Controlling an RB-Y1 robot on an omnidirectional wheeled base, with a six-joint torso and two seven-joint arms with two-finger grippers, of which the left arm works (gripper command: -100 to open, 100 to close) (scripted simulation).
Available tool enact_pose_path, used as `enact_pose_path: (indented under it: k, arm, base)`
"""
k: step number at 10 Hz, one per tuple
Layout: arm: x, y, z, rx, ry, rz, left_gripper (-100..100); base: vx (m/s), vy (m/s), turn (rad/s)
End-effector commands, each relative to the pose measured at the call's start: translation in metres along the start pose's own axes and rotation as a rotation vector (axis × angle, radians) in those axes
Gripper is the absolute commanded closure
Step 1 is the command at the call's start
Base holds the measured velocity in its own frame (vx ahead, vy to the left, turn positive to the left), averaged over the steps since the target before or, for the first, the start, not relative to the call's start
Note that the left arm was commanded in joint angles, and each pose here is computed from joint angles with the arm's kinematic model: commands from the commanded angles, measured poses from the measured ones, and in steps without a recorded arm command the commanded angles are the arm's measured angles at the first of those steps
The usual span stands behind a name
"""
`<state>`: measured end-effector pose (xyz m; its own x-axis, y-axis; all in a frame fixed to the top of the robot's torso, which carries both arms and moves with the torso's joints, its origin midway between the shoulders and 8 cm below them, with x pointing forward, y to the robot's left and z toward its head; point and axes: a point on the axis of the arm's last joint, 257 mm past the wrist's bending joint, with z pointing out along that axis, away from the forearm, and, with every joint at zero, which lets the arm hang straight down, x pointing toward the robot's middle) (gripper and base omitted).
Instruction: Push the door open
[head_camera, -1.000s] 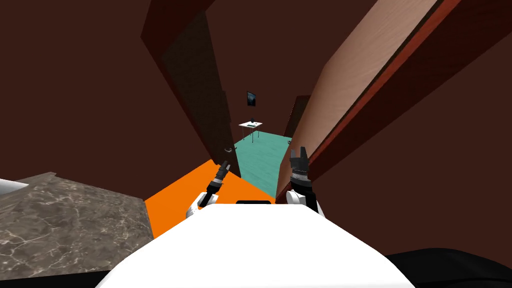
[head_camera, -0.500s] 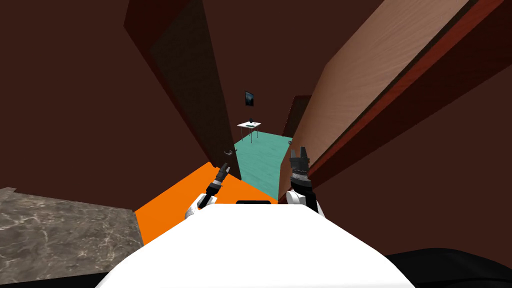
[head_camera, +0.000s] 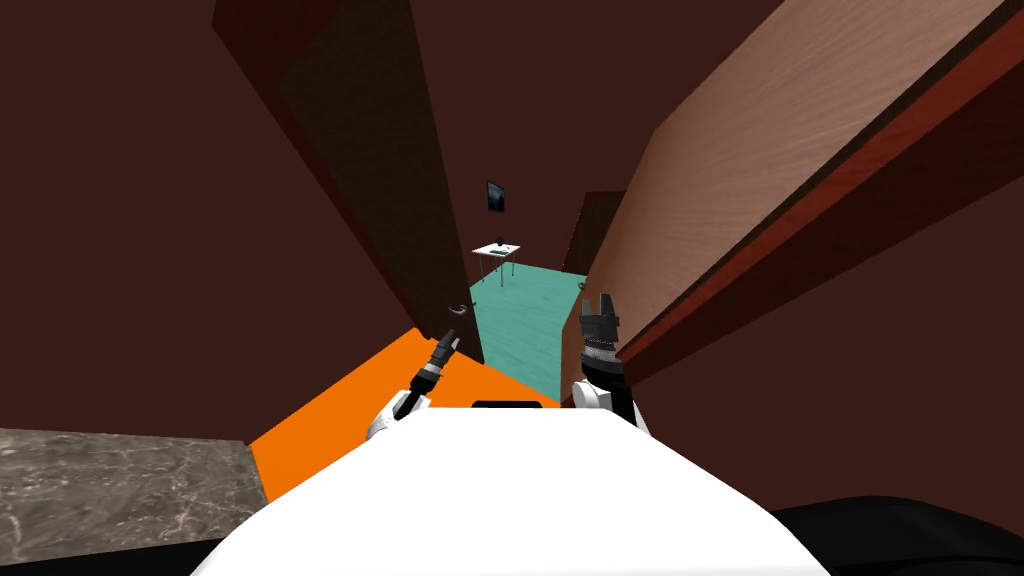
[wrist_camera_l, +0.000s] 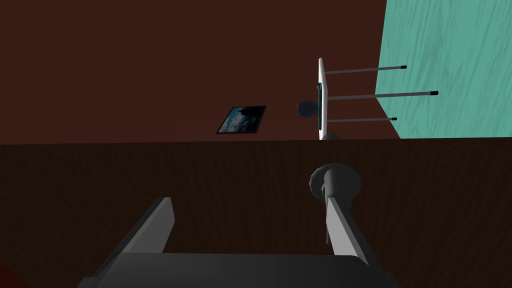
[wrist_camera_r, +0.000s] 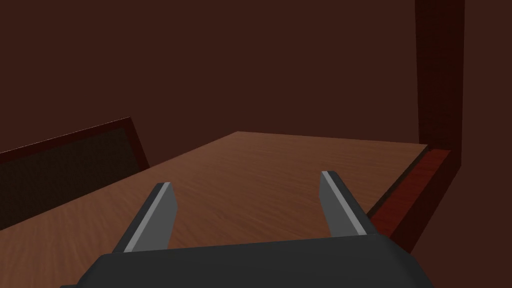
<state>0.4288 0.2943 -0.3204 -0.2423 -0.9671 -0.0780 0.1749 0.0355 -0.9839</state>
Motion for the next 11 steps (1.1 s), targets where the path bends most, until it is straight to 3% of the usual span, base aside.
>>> enact_pose_path:
  k: [1, 6, 11]
  arm:
    - [-0.001, 0.007, -0.0029, -0.014, 0.005, -0.007, -100]
    - [-0.004, 0.025, -0.0127, -0.053, 0.016, -0.026, -100]
    - [-0.009, 0.049, -0.029, -0.112, 0.03, -0.055, -100]
  base:
    - [0.052, 0.081, -0.044]
    - [0.044, 0.094, -0.051]
    - [0.057, 0.138, -0.076]
